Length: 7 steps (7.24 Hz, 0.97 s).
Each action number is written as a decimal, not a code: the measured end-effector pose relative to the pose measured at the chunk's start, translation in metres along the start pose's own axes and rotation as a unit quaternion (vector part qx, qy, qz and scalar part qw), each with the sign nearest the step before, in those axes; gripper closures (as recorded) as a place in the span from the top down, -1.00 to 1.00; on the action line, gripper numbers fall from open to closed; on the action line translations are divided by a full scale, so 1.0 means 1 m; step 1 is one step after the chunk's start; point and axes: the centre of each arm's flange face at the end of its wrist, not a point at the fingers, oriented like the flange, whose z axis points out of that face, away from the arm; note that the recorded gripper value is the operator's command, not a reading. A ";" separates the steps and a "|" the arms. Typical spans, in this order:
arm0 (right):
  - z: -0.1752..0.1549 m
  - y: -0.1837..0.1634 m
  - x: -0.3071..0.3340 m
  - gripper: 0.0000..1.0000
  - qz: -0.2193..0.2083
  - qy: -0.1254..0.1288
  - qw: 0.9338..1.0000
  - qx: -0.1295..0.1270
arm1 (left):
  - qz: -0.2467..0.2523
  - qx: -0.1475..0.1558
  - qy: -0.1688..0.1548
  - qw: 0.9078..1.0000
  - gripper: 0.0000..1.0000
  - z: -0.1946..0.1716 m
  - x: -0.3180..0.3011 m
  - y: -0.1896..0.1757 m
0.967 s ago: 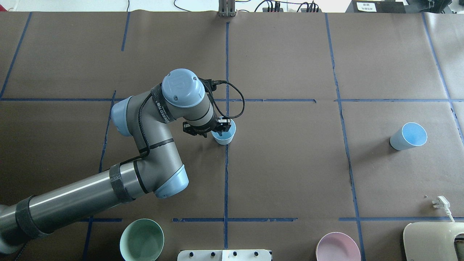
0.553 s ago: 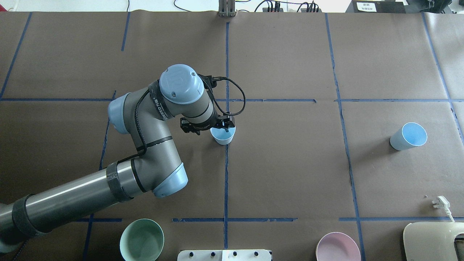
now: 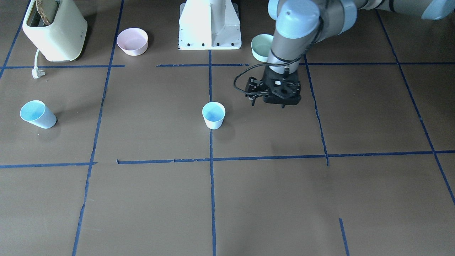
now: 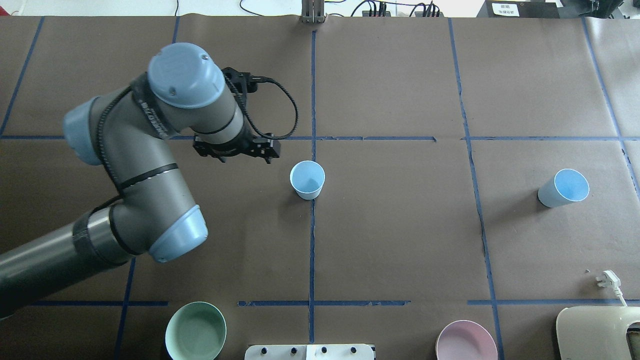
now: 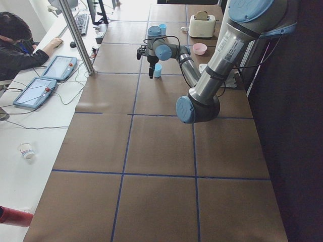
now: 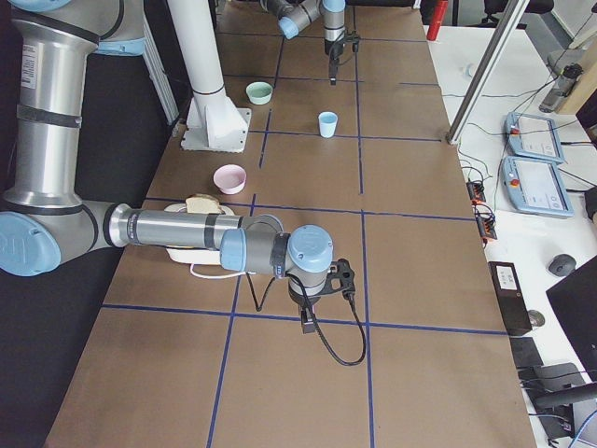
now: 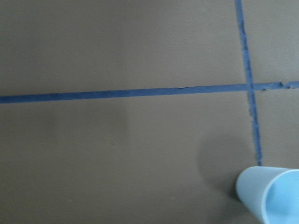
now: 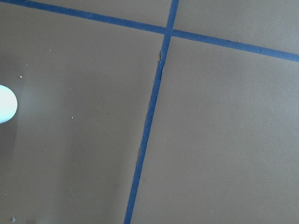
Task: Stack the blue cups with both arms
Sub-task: 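Open the left gripper and withdraw the left arm from the cup, then reach the right gripper down to the other light-blue cup and grasp it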
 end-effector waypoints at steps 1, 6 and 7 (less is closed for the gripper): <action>0.000 0.000 0.000 1.00 0.000 -0.001 1.000 0.000 | 0.033 -0.010 -0.011 0.999 0.99 -0.010 -0.079 -0.006; -0.013 -0.021 -0.014 1.00 0.016 -0.010 1.000 0.017 | 0.049 -0.056 0.010 0.997 1.00 -0.071 -0.498 0.065; -0.019 -0.030 -0.024 1.00 0.022 -0.010 0.999 0.023 | 0.030 -0.060 0.011 0.998 1.00 -0.073 -0.548 0.106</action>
